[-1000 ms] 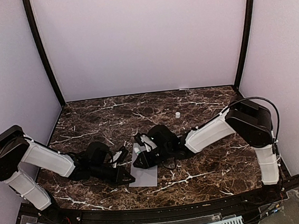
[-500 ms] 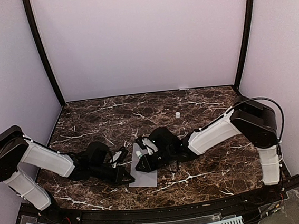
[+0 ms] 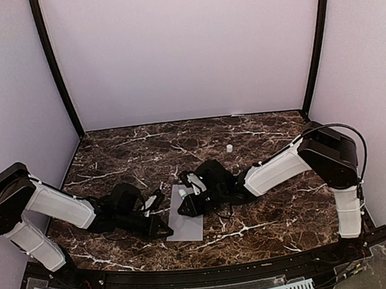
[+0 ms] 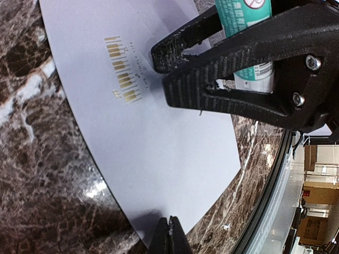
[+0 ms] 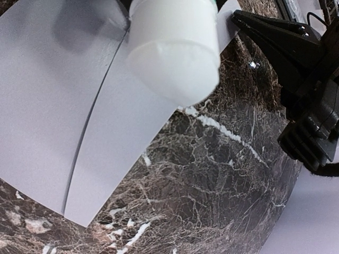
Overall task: Place the letter into the envelope and seal it
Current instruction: Seal the envelope flap on the envelope.
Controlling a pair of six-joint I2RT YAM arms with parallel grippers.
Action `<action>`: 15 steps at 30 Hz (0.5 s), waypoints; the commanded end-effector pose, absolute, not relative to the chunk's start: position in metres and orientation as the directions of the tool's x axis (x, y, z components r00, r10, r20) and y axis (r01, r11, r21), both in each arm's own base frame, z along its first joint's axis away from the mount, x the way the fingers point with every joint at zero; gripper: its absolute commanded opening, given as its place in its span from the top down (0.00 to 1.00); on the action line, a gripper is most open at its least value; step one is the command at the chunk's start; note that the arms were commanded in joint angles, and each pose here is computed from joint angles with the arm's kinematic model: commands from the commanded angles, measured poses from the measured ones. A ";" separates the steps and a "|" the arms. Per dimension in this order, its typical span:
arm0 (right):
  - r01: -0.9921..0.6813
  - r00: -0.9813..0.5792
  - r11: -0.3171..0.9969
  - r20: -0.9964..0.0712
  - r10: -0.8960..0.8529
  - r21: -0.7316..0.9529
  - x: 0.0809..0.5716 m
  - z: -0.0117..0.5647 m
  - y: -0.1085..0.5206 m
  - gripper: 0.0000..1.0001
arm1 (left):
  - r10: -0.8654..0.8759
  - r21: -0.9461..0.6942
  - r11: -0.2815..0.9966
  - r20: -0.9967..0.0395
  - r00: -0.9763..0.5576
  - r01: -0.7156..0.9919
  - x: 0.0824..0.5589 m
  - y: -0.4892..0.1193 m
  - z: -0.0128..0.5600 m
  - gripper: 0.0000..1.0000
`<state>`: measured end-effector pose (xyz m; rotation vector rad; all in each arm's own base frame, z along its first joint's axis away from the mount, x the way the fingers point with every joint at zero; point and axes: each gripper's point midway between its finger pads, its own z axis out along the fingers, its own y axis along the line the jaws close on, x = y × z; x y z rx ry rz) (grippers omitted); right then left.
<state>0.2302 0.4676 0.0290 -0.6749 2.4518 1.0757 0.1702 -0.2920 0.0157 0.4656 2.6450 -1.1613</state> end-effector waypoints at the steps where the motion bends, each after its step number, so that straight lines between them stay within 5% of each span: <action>1: -0.533 -0.831 0.643 -0.485 -0.273 0.550 0.233 0.014 0.459 1.00 | 0.221 -0.636 0.694 -0.260 -0.940 0.339 0.157 -0.275 -0.004 1.00; 15: -0.527 -0.816 0.667 -0.534 -0.223 0.527 0.268 0.019 0.476 1.00 | 0.221 -0.637 0.693 -0.260 -0.940 0.339 0.156 -0.274 -0.004 1.00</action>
